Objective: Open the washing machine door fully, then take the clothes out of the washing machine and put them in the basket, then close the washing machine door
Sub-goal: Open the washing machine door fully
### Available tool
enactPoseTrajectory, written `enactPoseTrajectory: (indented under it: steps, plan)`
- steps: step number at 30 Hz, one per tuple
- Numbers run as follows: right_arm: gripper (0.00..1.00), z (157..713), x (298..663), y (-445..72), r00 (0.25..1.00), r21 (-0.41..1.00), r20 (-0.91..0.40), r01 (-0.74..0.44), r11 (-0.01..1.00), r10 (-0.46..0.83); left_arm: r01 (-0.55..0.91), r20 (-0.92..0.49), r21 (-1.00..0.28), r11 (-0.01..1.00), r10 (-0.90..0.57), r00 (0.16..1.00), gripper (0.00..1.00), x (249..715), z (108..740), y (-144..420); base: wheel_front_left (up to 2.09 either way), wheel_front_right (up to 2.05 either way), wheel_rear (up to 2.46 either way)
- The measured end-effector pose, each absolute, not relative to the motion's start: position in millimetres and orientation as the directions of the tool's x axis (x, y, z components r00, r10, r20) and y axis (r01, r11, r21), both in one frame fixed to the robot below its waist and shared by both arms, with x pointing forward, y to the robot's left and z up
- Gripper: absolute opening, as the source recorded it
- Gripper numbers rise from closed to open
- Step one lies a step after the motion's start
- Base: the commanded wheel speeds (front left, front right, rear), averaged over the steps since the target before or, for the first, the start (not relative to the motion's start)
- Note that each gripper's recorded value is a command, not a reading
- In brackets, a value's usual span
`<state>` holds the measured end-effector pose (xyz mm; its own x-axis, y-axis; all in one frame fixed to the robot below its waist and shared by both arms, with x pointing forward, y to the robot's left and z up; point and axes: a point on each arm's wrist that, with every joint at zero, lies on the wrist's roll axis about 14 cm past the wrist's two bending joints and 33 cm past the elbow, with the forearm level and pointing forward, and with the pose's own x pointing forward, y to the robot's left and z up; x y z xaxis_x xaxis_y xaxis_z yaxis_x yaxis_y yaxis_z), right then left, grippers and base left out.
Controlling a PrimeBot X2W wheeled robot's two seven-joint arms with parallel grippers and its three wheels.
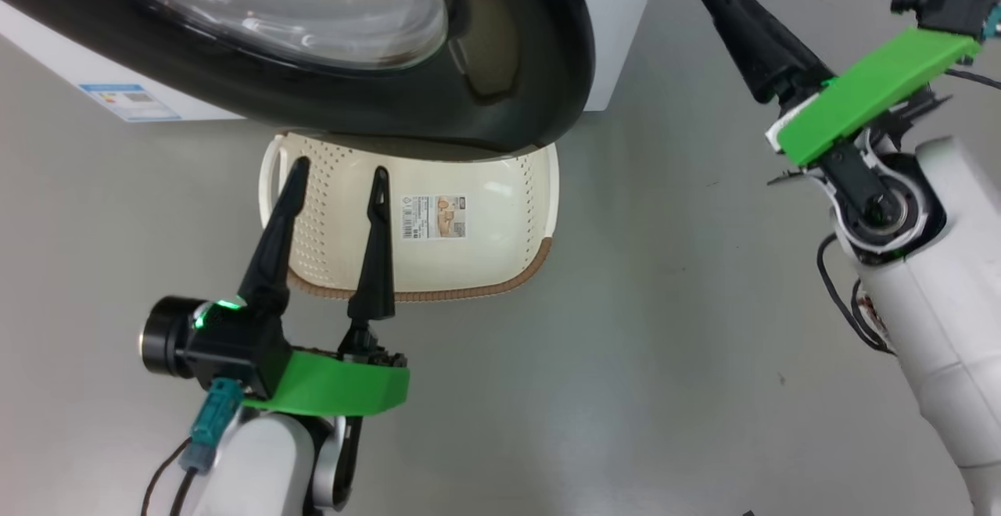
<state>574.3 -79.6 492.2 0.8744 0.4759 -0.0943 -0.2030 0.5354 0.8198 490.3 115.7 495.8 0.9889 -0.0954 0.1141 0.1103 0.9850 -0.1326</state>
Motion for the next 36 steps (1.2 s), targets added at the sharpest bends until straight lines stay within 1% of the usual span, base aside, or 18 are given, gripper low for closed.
enactPoseTrajectory:
  steps: [4, 7, 12, 17, 21, 27, 32, 36]
  plan:
    - [1.0, 489.0, 569.7, -100.2, 0.914, 0.713, -0.073, -0.231, 0.662, 0.398, 0.113, 0.112, -0.131, 0.985, -0.099, 0.989, 1.0, 491.8, 494.7, 113.7, 0.0, 0.0, 0.0]
    - [1.0, 488.3, 564.6, -110.6, 0.932, 0.635, -0.047, -0.249, 0.731, 0.359, 0.122, 0.111, -0.134, 0.983, -0.107, 0.988, 1.0, 491.2, 494.9, 111.5, 0.0, 0.0, 0.0]
    - [1.0, 490.3, 555.9, -123.5, 0.952, 0.562, 0.004, -0.254, 0.787, 0.305, 0.12, 0.097, -0.133, 0.984, -0.108, 0.989, 1.0, 486.2, 490.9, 110.3, 0.0, 0.0, 0.0]
    - [1.0, 491.5, 550.8, -153.5, 0.97, 0.42, 0.013, -0.226, 0.879, 0.244, 0.125, 0.1, -0.136, 0.983, -0.112, 0.989, 1.0, 485.4, 492.7, 107.7, 0.0, 0.0, 0.0]
    - [1.0, 507.3, 547.3, -170.3, 0.98, 0.337, 0.079, -0.201, 0.92, 0.185, 0.129, 0.105, -0.122, 0.984, -0.116, 0.988, 1.0, 485.5, 494.1, 106.6, 0.0, 0.0, 0.0]
    - [1.0, 508.4, 523.9, -167.5, 0.982, 0.265, 0.113, -0.179, 0.948, 0.153, 0.122, 0.098, -0.122, 0.985, -0.11, 0.989, 1.0, 481.5, 493.3, 108.4, 0.0, 0.0, 0.0]
    - [1.0, 522.0, 511.8, -176.5, 0.98, 0.225, 0.165, -0.144, 0.964, 0.108, 0.117, 0.094, -0.123, 0.985, -0.106, 0.99, 1.0, 478.9, 492.3, 109.5, 0.0, 0.0, 0.0]
    - [1.0, 525.3, 504.9, -180.0, 0.979, 0.213, 0.181, -0.128, 0.969, 0.089, 0.116, 0.094, -0.121, 0.986, -0.105, 0.99, 1.0, 479.0, 492.4, 110.0, 0.0, 0.0, 0.0]
